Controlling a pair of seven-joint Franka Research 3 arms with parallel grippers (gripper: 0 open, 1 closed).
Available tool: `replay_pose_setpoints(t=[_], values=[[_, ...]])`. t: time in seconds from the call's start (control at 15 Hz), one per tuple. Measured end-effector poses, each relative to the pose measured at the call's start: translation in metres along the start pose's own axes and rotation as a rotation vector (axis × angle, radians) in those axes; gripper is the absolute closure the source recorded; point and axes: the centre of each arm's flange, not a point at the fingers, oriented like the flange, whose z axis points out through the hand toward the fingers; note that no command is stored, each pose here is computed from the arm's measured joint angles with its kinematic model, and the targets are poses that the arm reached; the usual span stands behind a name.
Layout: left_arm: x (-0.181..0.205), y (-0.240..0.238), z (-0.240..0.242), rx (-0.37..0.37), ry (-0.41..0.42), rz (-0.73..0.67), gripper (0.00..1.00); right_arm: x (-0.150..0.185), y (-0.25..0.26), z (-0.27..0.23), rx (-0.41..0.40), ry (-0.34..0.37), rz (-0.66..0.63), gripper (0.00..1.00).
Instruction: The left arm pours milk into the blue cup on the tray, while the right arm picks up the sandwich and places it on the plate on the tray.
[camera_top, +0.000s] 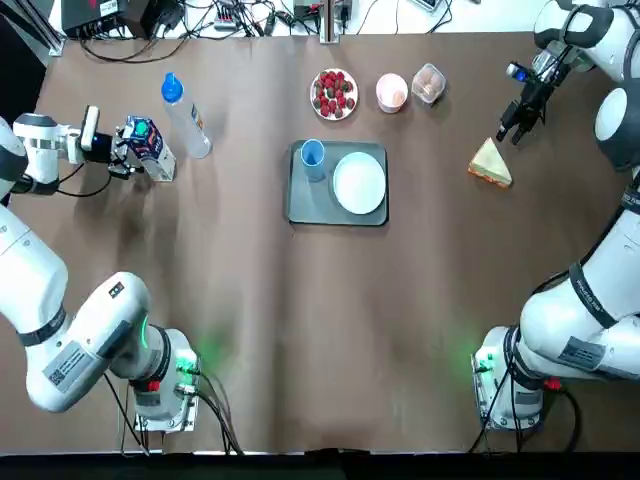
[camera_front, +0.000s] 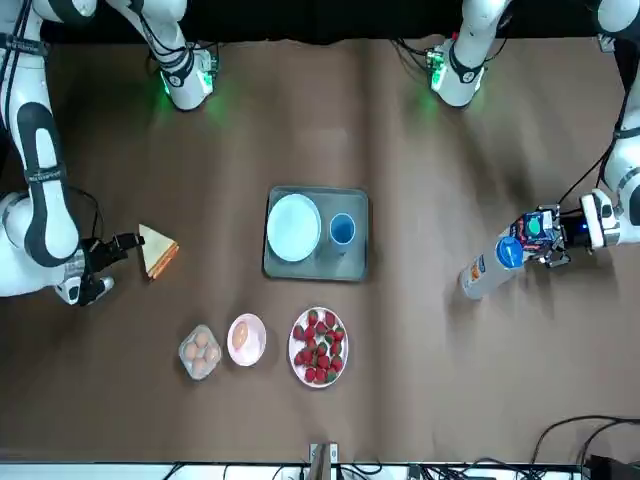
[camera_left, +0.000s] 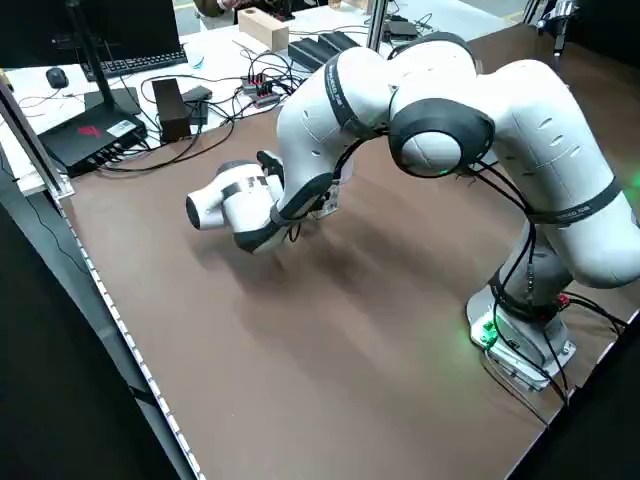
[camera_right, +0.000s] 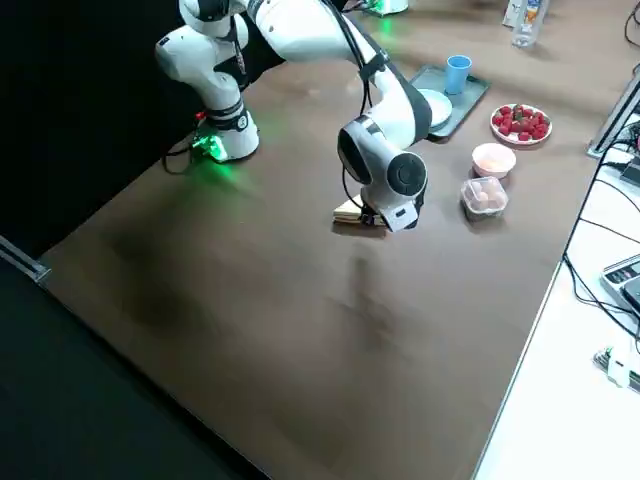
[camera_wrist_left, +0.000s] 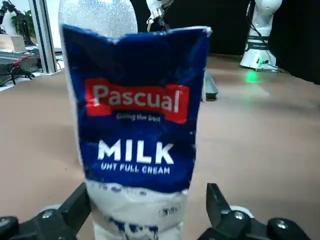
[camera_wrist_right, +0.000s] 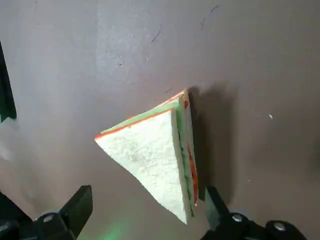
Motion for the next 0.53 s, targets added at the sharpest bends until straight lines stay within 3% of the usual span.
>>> replay_pose_setpoints(t=[0.53], values=[[0.002,-0.009,0.026,-0.008,0.011,0.033,0.00,0.007,0.006,0.017,0.005,-0.011,-0.003,0.03]])
